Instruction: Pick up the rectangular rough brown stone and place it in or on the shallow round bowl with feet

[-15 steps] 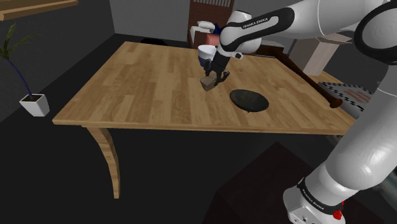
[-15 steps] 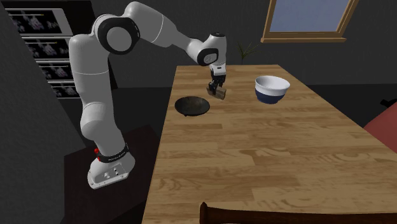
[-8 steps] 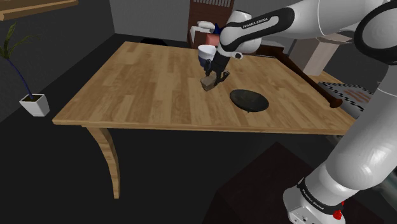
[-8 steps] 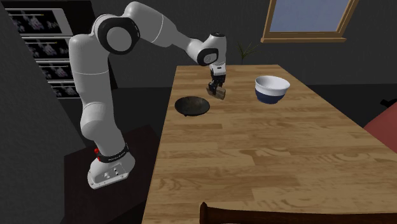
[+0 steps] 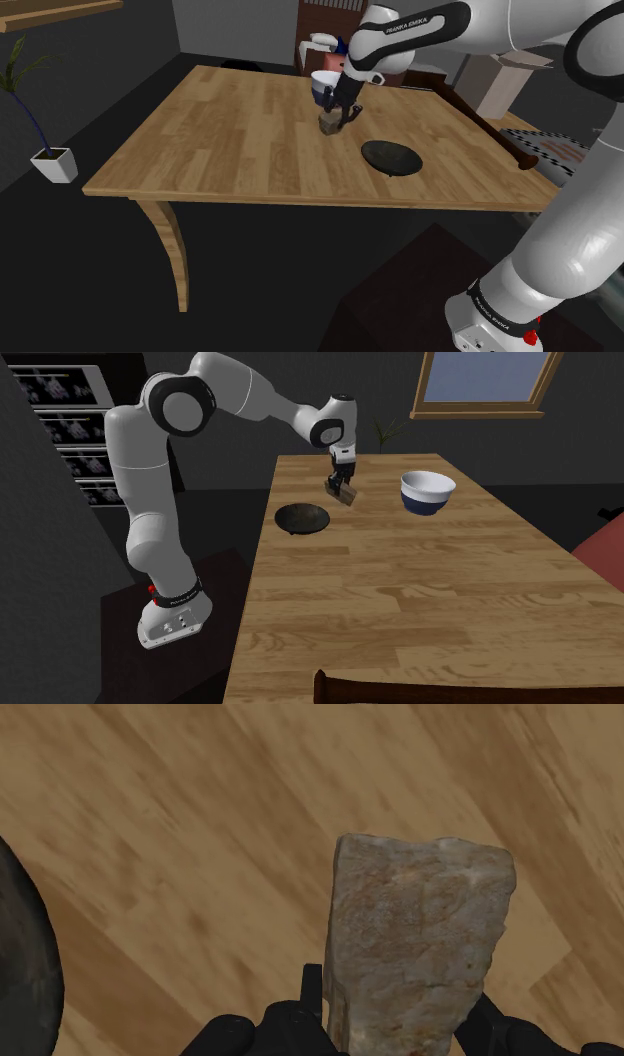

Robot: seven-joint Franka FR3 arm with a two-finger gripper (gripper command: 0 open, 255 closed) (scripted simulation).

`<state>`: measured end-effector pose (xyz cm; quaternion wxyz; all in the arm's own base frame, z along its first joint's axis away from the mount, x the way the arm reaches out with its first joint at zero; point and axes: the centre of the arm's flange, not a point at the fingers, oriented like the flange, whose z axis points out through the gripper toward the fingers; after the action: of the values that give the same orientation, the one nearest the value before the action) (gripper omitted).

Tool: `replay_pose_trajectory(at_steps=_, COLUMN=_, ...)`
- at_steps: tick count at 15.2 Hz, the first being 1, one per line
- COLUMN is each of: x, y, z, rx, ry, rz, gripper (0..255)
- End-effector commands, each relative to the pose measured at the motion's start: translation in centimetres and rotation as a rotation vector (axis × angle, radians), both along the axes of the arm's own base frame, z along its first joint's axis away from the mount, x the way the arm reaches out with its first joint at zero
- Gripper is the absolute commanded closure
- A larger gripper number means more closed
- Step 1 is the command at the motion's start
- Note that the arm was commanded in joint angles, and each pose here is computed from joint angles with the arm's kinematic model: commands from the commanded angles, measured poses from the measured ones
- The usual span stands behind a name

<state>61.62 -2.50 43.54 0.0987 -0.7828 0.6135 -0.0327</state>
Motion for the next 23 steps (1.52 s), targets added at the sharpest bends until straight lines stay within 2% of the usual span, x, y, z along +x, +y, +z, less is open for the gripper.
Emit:
replay_pose_trajectory(at_steps=1, x=0.0, y=0.0, z=1.2, rx=0.000, ry=0.000, rz=0.000, gripper=255)
replay_pose_trajectory(at_steps=18, x=0.0, y=0.0, z=9.8, rx=0.000, ry=0.000, rz=0.000, gripper=255)
replay_pose_trajectory(at_steps=23, x=-6.4, y=-1.5, z=10.0, rx=0.000, ry=0.000, rz=0.000, gripper=255)
